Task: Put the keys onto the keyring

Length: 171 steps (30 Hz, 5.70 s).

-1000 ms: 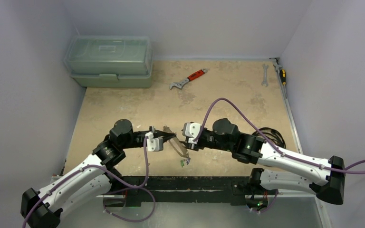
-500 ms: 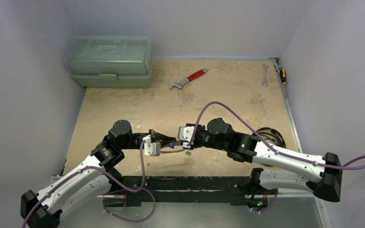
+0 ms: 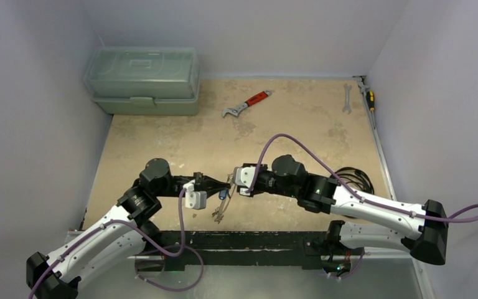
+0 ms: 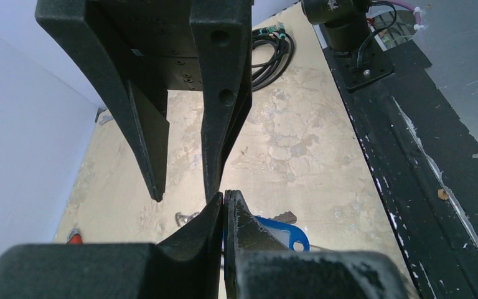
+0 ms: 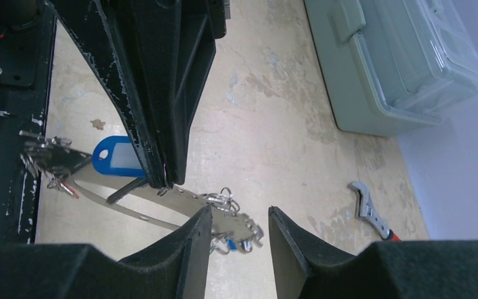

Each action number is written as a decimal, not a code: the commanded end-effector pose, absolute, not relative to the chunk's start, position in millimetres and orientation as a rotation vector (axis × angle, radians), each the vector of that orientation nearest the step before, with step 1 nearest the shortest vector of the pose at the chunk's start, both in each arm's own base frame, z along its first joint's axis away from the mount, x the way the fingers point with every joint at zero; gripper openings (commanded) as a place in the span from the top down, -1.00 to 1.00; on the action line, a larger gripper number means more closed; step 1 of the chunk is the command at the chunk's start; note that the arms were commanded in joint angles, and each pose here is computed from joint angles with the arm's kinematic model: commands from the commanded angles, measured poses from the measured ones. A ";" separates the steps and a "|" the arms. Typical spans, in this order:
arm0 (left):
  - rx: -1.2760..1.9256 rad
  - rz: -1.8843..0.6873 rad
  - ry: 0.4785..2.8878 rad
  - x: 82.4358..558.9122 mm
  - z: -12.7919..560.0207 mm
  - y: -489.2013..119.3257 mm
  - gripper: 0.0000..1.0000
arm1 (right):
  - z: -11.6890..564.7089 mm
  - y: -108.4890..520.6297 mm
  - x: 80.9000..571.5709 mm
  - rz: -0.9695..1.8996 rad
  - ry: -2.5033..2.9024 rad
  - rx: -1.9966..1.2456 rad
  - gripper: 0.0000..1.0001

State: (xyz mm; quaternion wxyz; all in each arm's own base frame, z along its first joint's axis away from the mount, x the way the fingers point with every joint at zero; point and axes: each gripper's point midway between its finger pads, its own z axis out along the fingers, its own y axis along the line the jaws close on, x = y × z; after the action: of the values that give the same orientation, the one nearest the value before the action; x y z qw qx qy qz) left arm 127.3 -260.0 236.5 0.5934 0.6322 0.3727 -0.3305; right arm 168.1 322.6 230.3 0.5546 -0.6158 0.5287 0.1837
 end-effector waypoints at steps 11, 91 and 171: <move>1.463 -0.722 0.759 128.0 262.6 -261.5 1.00 | 273.4 317.9 151.8 0.568 1.171 -1.318 0.23; 1.626 -0.773 0.737 116.4 271.3 -264.0 1.00 | 244.4 329.2 116.0 0.864 1.460 -1.359 0.40; 1.490 -0.649 0.774 126.9 288.2 -250.3 1.00 | 258.3 322.3 171.9 0.681 1.481 -0.994 1.00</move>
State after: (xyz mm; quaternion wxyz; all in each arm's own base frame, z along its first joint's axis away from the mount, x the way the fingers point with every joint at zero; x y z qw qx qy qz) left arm 129.4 -252.8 268.0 0.5930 0.6614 0.3580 -0.2876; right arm 148.0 332.7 251.6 0.5527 -0.4743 0.6008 0.3295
